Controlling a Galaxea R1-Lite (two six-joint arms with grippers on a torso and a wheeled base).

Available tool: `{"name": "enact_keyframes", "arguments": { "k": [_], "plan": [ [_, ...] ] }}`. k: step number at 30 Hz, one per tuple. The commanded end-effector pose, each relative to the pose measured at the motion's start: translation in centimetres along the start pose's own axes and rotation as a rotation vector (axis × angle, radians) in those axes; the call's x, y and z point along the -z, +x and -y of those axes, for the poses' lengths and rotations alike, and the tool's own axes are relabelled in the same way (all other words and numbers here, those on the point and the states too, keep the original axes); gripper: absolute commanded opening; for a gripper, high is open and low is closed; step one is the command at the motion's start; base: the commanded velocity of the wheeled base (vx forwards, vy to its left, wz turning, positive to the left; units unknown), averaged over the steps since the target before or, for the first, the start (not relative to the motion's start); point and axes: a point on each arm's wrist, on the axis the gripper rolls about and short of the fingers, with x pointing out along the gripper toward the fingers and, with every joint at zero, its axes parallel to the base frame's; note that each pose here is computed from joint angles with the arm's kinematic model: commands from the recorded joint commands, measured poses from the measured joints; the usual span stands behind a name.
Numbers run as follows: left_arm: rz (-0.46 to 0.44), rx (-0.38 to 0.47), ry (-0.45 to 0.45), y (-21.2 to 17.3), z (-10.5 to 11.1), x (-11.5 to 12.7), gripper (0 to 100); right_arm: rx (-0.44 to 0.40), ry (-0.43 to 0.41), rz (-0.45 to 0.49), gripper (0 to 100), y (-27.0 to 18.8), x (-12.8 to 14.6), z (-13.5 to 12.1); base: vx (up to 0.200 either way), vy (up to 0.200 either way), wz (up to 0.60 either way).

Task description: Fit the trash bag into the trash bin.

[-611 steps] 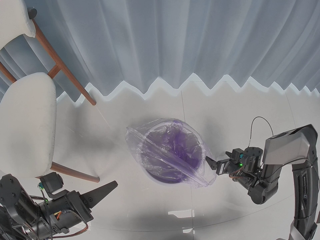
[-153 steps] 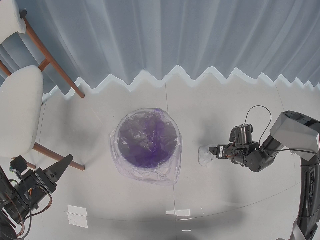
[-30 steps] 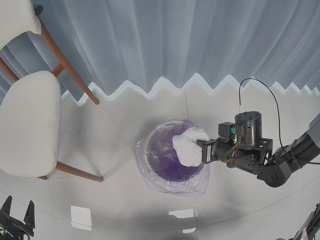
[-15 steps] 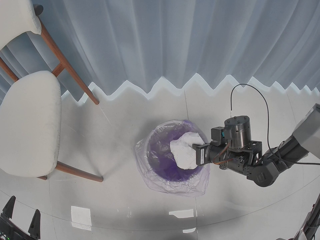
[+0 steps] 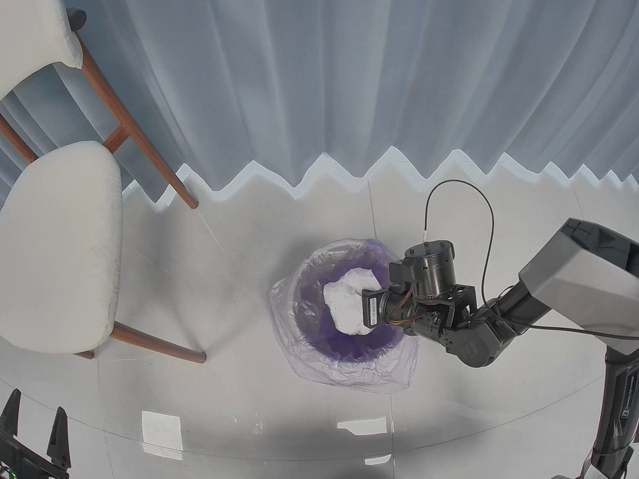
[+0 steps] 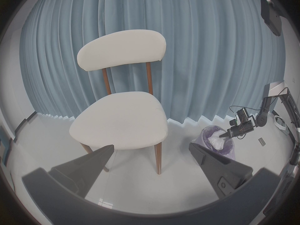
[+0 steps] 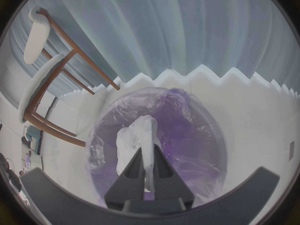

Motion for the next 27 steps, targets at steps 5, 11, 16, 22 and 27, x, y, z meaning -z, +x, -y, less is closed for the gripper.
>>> {"name": "enact_keyframes", "arguments": {
  "k": [5, 11, 16, 22, 27],
  "plan": [
    [-0.004, -0.001, 0.001, 0.0, 0.0, 0.5, 100, 0.016, 0.000, -0.038, 0, 2.1, 1.7, 0.2, 0.000, 0.000, 0.00],
    [-0.003, -0.001, -0.001, 0.0, 0.0, 0.5, 100, 0.017, 0.003, -0.037, 0, 2.9, 1.9, 0.2, 0.000, 0.000, 0.00],
    [-0.003, -0.001, -0.001, 0.0, 0.0, 0.5, 100, 0.037, 0.015, -0.031, 0, 3.4, 1.9, 0.2, 0.000, 0.000, 0.00],
    [-0.003, -0.001, -0.001, 0.0, 0.0, 0.5, 100, 0.050, 0.040, -0.016, 0, 4.2, 1.8, 0.2, 0.000, 0.000, 0.00],
    [-0.003, -0.001, -0.001, 0.0, 0.0, 0.5, 100, 0.059, 0.040, -0.008, 0, 4.3, 1.6, 0.1, 0.000, 0.000, 0.00]
  ]
}}
